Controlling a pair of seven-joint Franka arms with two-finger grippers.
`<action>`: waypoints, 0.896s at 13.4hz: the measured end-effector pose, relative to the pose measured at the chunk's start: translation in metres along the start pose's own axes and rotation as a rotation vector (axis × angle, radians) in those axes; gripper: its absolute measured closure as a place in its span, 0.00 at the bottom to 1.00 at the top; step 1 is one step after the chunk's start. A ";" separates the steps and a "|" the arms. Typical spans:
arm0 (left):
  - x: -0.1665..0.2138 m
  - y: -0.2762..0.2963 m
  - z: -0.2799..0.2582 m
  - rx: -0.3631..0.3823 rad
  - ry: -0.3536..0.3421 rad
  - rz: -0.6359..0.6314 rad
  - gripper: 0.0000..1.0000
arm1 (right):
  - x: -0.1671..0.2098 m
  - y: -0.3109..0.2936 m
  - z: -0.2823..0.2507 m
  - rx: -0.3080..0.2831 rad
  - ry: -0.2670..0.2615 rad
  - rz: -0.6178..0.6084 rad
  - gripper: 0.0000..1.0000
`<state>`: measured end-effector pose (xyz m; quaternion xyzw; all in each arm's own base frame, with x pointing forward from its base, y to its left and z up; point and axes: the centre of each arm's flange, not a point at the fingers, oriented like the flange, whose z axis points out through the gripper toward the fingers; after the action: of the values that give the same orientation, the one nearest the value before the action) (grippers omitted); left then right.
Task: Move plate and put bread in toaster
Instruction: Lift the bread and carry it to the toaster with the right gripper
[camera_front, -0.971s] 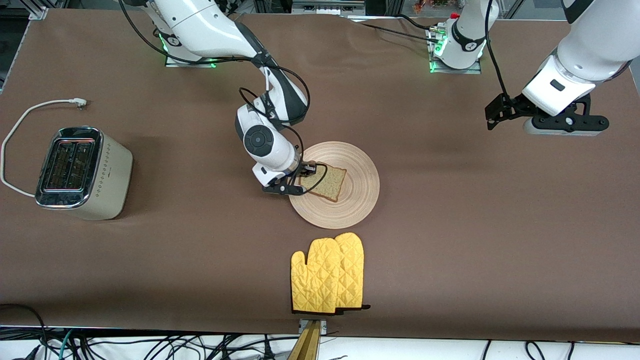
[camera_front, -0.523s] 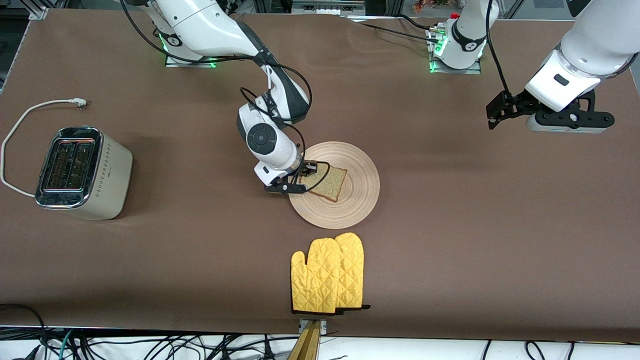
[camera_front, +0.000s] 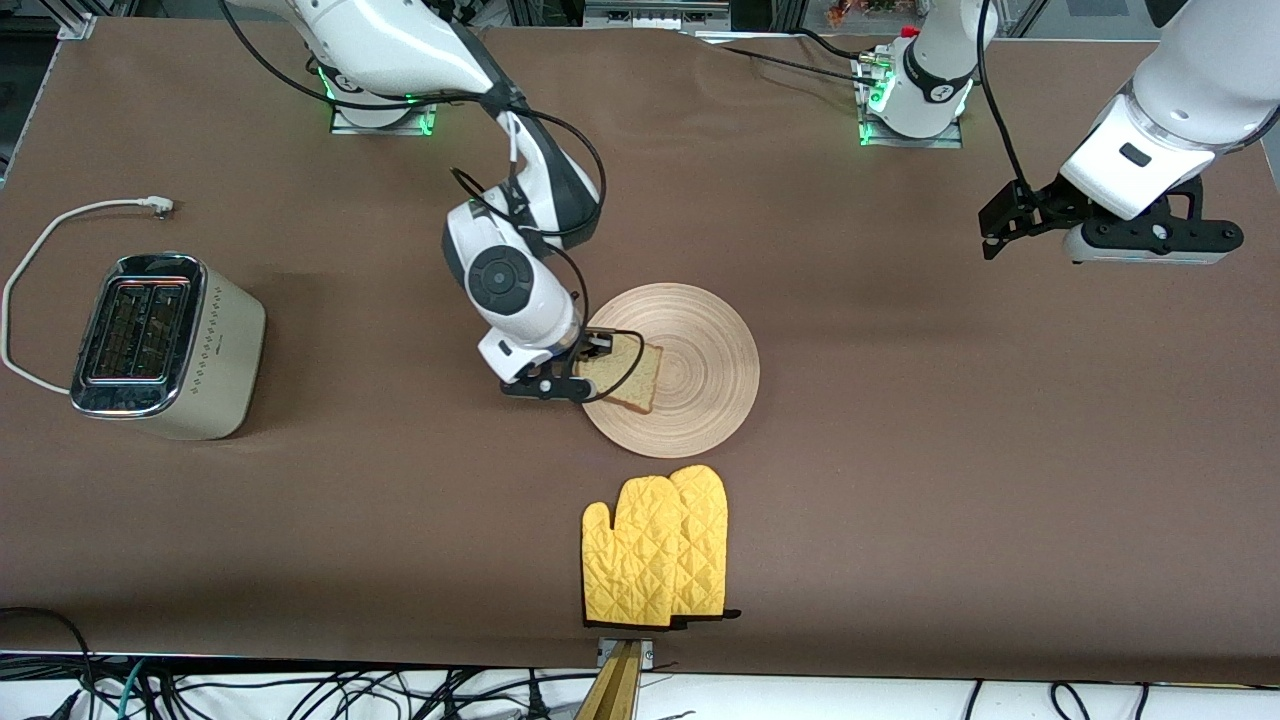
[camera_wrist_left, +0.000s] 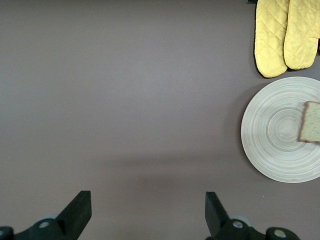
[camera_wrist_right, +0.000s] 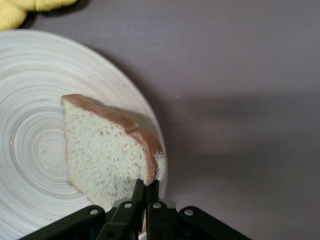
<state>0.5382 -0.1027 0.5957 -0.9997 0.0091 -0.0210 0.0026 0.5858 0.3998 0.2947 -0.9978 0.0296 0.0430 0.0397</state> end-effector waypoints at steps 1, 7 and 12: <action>0.000 0.000 0.000 0.000 0.000 0.000 0.00 | 0.004 0.007 -0.019 -0.033 0.001 -0.008 0.96; 0.000 0.000 0.000 0.000 0.001 0.000 0.00 | 0.016 0.084 -0.124 -0.267 -0.149 0.009 0.96; 0.000 0.001 0.000 0.000 0.001 0.001 0.00 | 0.026 0.209 -0.207 -0.445 -0.276 -0.010 0.96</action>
<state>0.5382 -0.1035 0.5961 -0.9997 0.0098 -0.0214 0.0025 0.6163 0.1738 0.4815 -0.9668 0.0088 0.1839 -0.1770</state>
